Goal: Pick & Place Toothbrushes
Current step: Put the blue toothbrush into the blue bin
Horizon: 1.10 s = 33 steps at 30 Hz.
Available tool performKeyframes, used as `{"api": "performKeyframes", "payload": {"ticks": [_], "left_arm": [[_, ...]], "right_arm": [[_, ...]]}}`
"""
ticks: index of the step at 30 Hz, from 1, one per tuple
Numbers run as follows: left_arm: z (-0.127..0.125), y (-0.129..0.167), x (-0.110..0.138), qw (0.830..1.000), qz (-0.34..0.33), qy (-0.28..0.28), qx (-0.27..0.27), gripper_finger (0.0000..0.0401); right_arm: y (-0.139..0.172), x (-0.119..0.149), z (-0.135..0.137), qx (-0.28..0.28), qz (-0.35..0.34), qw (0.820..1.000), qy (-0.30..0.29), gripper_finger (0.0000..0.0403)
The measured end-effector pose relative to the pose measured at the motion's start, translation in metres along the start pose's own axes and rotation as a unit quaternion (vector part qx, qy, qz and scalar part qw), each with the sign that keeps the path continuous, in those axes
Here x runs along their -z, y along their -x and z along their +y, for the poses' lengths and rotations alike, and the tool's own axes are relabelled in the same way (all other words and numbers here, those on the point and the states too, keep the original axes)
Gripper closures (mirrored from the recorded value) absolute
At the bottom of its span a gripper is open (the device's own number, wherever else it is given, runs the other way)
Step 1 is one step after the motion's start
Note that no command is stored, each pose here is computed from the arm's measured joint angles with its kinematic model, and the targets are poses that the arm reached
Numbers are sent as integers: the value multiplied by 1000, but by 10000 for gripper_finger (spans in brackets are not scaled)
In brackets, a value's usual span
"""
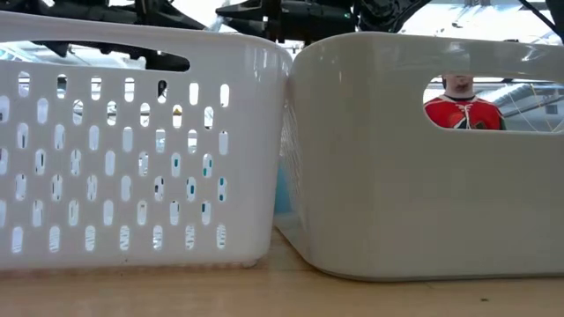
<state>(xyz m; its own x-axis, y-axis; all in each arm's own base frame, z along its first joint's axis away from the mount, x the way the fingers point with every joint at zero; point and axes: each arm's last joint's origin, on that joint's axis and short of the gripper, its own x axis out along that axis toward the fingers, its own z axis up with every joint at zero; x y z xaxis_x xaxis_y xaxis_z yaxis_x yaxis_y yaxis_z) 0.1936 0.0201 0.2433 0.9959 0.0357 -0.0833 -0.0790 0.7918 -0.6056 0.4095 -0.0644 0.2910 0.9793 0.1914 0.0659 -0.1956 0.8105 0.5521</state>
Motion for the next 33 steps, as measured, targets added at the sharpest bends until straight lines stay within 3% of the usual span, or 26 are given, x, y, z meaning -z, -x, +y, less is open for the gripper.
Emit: {"api": "performKeyframes", "payload": {"ticks": [4, 13, 27, 30, 33], "left_arm": [[2, -7, -4, 999, -13, 14, 31, 166], [5, -16, -6, 999, -6, 25, 44, 166], [3, -43, -25, 995, 46, 24, 87, 167], [4, -43, -26, 995, 47, 28, 85, 183], [5, -42, -25, 995, 56, 35, 78, 229]], "right_arm": [[0, 0, 0, 0, 2, 1000, 9, 395], [0, 4, -3, 13, 16, 1000, 13, 395], [0, 4, -3, 14, 18, 1000, 17, 395], [0, 5, -4, 19, 25, 999, 16, 395], [0, 5, -3, 18, 23, 999, 17, 395]]}}
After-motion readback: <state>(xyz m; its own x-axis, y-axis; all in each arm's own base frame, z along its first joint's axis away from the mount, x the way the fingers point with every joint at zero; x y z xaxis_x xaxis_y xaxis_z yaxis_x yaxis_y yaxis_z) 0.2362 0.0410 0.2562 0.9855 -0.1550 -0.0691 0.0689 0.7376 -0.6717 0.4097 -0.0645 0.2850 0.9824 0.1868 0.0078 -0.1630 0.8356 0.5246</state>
